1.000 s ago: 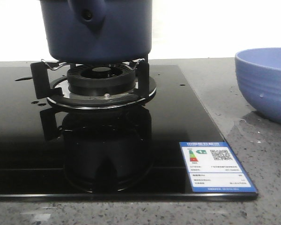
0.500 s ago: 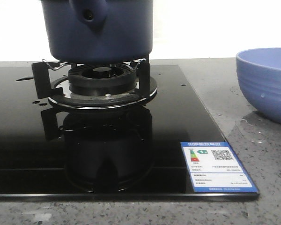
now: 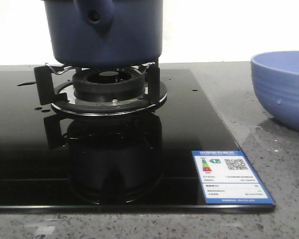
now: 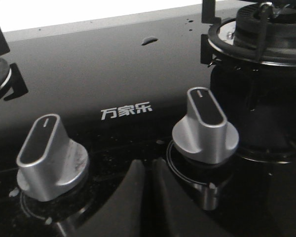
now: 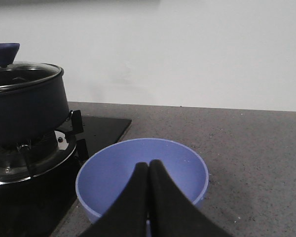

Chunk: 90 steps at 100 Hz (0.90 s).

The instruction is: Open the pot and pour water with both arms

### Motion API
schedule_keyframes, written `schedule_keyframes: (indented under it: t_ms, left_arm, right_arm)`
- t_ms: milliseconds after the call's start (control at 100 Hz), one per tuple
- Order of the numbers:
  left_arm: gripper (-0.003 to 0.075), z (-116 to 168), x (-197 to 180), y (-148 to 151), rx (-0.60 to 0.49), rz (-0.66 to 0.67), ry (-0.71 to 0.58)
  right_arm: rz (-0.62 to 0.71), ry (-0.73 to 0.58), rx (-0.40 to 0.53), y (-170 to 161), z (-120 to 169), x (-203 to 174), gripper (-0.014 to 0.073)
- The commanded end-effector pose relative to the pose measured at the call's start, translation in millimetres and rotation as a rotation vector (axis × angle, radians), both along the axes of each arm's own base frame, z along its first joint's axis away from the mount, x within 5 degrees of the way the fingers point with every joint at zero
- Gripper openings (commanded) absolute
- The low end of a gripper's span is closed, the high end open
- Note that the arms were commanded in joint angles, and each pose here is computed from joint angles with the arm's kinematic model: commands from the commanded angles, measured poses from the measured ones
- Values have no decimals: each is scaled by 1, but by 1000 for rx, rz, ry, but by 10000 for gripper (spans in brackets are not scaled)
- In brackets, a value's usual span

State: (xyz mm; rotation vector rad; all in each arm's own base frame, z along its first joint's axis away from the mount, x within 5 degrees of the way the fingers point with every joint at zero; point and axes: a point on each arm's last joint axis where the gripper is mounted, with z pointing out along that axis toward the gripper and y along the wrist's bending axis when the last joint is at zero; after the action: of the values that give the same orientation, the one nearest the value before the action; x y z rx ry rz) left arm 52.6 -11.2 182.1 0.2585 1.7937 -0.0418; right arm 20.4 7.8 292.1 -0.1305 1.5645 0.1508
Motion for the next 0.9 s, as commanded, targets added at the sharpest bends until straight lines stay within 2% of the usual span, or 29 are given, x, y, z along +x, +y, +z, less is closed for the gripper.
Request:
schedule_keyframes:
  t_ms: [0,890]
  left_arm:
    - [-20,-5,0,1,-36,26,-31]
    - [-20,-5,0,1,-36,33,-31]
  right_arm:
    - [-9,-108,2,-2,14,-4,-64]
    - [-15,-94,-13,-2,12,-4,-64]
